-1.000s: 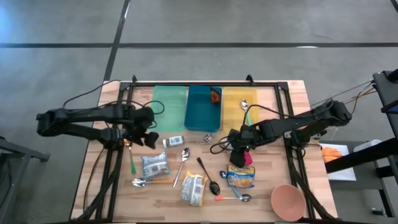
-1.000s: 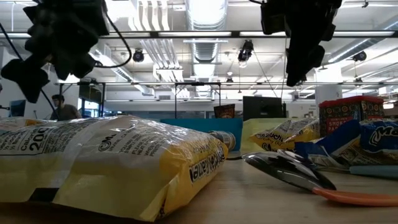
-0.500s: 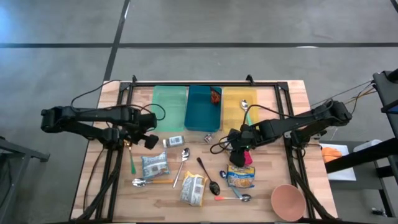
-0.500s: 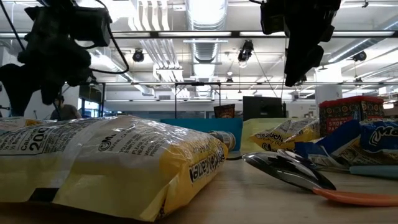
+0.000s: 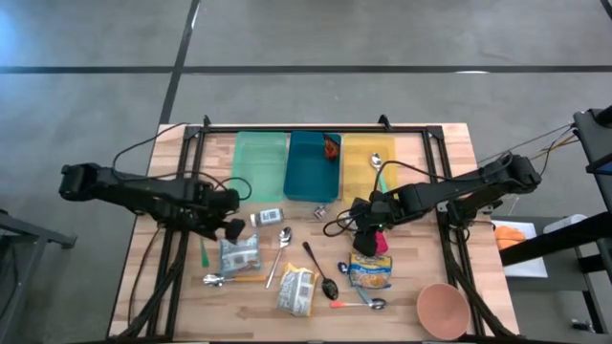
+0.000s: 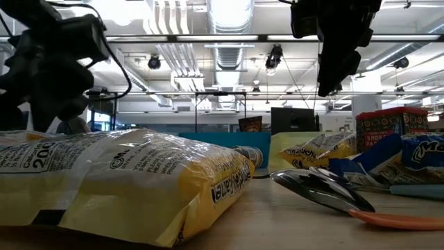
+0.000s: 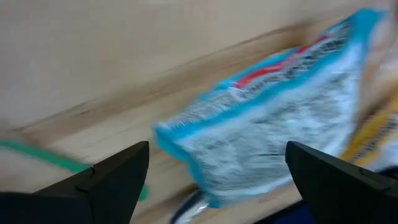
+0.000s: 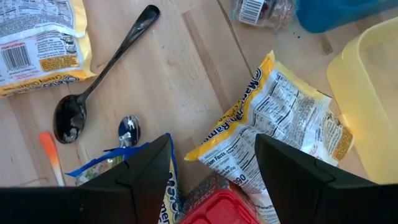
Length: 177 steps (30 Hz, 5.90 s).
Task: Pick & Place Food Item
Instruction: Put the light blue noodle pack into the green bin
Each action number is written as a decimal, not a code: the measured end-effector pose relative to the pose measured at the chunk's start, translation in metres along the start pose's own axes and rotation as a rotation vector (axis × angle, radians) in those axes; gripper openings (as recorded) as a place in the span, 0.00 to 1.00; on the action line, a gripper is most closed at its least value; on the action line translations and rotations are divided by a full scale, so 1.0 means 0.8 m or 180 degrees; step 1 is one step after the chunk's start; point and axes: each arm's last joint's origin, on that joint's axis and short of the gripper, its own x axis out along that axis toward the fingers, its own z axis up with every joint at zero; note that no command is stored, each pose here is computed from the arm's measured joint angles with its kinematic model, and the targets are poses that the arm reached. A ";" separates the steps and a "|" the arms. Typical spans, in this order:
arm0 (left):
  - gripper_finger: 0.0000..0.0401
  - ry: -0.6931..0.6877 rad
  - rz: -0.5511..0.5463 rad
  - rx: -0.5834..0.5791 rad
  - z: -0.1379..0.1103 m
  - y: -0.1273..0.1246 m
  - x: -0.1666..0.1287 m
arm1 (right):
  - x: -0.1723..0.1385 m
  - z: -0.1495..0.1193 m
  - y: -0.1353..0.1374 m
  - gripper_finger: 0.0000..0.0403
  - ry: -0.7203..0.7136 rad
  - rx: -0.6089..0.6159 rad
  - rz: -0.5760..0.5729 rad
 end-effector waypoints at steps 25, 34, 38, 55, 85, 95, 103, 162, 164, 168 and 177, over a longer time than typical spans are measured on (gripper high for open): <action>0.80 0.0184 -0.0404 0.0124 0.007 0.019 0.031 | 0.000 0.000 0.000 0.57 -0.0011 0.0003 0.0011; 0.43 0.0183 -0.0403 0.0132 0.007 0.019 0.031 | 0.000 0.001 0.001 0.57 -0.0022 -0.0017 0.0020; 0.31 0.0174 -0.0451 0.0159 0.007 0.016 0.030 | 0.000 0.001 0.001 0.57 -0.0029 -0.0018 0.0027; 0.02 0.0337 -0.0676 0.0257 0.005 0.008 0.026 | 0.003 0.000 0.000 0.57 -0.0030 -0.0020 0.0030; 0.00 -0.0527 -0.1261 0.0808 -0.030 -0.068 -0.100 | 0.012 -0.002 -0.002 0.57 -0.0147 -0.0094 -0.0001; 0.00 -0.1205 -0.1202 0.0721 -0.024 -0.075 -0.158 | 0.013 -0.003 -0.004 0.57 -0.0229 -0.0081 -0.0134; 0.00 -0.1715 -0.1227 0.0539 0.009 -0.061 -0.184 | 0.015 -0.004 -0.006 0.57 -0.0225 -0.0078 -0.0144; 0.00 -0.2332 -0.0224 0.0428 0.248 0.011 -0.161 | 0.014 0.000 -0.007 0.57 -0.0476 0.0235 -0.0332; 0.00 -0.2361 -0.0058 0.0331 0.246 0.014 -0.162 | 0.014 0.000 -0.007 0.57 -0.0476 0.0252 -0.0330; 0.00 -0.2423 0.0127 0.0235 0.244 0.017 -0.163 | 0.014 0.000 -0.006 0.57 -0.0478 0.0270 -0.0328; 0.00 -0.2574 0.0228 0.0190 0.243 0.017 -0.168 | 0.016 -0.001 -0.007 0.57 -0.0474 0.0269 -0.0332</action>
